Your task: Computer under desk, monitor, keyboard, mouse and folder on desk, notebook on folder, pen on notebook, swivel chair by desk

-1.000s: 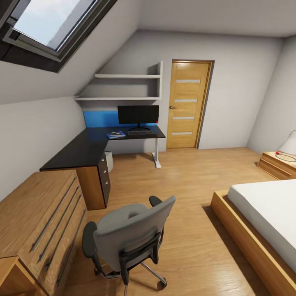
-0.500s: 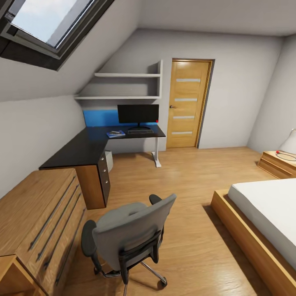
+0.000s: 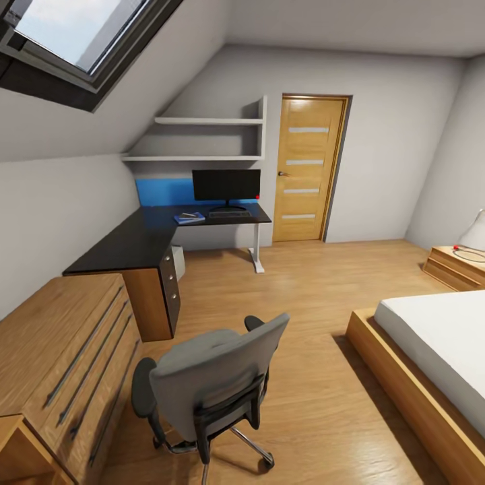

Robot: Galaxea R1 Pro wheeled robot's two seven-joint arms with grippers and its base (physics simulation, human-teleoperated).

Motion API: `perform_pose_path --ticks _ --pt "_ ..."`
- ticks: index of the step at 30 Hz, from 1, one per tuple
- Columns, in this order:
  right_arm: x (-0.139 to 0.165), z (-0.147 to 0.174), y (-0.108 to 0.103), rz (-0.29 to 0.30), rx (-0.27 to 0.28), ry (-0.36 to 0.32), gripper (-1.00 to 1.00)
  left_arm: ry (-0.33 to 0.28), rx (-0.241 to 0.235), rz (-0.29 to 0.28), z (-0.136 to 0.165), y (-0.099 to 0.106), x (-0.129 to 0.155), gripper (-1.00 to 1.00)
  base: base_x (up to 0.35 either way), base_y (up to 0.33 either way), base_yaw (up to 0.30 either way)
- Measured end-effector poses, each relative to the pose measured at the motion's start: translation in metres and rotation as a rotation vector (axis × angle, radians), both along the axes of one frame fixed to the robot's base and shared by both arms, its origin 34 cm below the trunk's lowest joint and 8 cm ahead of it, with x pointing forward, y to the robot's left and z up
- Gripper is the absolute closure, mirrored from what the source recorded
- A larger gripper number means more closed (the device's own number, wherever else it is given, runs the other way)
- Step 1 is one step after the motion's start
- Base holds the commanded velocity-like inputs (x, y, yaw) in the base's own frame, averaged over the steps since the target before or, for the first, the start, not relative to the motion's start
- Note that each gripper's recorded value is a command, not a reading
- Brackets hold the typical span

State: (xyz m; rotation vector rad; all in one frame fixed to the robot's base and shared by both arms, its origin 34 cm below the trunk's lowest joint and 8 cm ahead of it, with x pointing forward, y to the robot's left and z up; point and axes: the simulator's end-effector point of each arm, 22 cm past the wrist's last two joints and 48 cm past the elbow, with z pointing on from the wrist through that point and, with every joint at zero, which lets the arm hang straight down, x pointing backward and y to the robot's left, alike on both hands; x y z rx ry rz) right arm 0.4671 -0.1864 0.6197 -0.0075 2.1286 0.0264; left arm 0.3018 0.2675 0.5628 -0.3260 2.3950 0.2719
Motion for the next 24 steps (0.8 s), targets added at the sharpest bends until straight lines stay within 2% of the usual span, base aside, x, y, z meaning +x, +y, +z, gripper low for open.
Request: perform_pose_path --ticks 10,24 --pt "0.001 -0.015 0.0 -0.002 0.0 0.0 -1.0 0.036 -0.004 -0.002 -0.02 0.008 0.006 -1.0 0.0 0.0 0.0" --pt "0.001 -0.036 0.0 -0.001 0.0 0.0 -1.0 0.016 -0.001 0.007 -0.038 0.013 0.015 -1.0 0.0 0.0 0.0"
